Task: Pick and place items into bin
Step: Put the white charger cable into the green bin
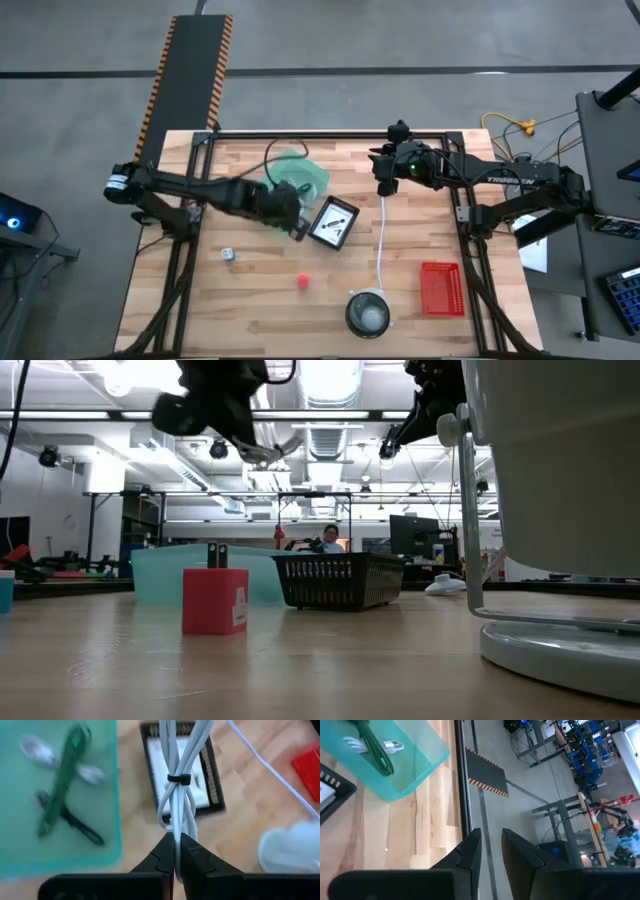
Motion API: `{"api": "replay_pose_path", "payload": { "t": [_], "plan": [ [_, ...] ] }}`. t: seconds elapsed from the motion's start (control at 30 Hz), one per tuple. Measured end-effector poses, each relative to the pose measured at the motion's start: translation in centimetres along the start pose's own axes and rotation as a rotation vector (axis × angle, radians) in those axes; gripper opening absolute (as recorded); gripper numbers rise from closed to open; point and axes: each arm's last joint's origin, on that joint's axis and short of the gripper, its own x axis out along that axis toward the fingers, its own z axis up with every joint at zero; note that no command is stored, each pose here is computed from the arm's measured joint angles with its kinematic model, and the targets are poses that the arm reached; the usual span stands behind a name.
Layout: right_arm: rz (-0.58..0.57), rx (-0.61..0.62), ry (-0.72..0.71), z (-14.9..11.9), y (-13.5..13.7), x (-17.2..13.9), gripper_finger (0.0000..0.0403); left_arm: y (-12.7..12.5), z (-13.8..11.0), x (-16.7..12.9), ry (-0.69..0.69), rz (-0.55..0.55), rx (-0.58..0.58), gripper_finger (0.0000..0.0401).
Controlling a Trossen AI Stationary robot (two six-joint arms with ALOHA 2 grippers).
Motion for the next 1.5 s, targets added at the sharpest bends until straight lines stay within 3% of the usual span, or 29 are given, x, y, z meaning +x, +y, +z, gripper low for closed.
{"api": "replay_pose_path", "payload": {
  "t": [0.23,0.57,0.73,0.97,1.5],
  "plan": [
    [0.000,0.123,0.002,0.0,0.0,0.0,0.0064,3.0,4.2,1.0,-0.012,0.037,0.129,0.0000],
    [-0.002,0.216,0.003,0.0,0.0,0.0,0.0061,9.8,9.5,2.0,-0.044,0.167,0.039,0.0000],
    [-0.006,0.217,0.005,0.0,0.0,0.0,0.0061,12.2,9.6,3.0,0.006,0.215,0.100,0.0000],
    [-0.007,0.285,0.006,0.0,0.0,0.0,0.0061,14.9,8.5,4.3,0.100,0.282,0.055,0.0000],
    [-0.007,0.317,0.005,0.0,0.0,0.0,0.0061,16.3,6.6,5.8,0.193,0.292,0.064,0.0012]
  ]
}}
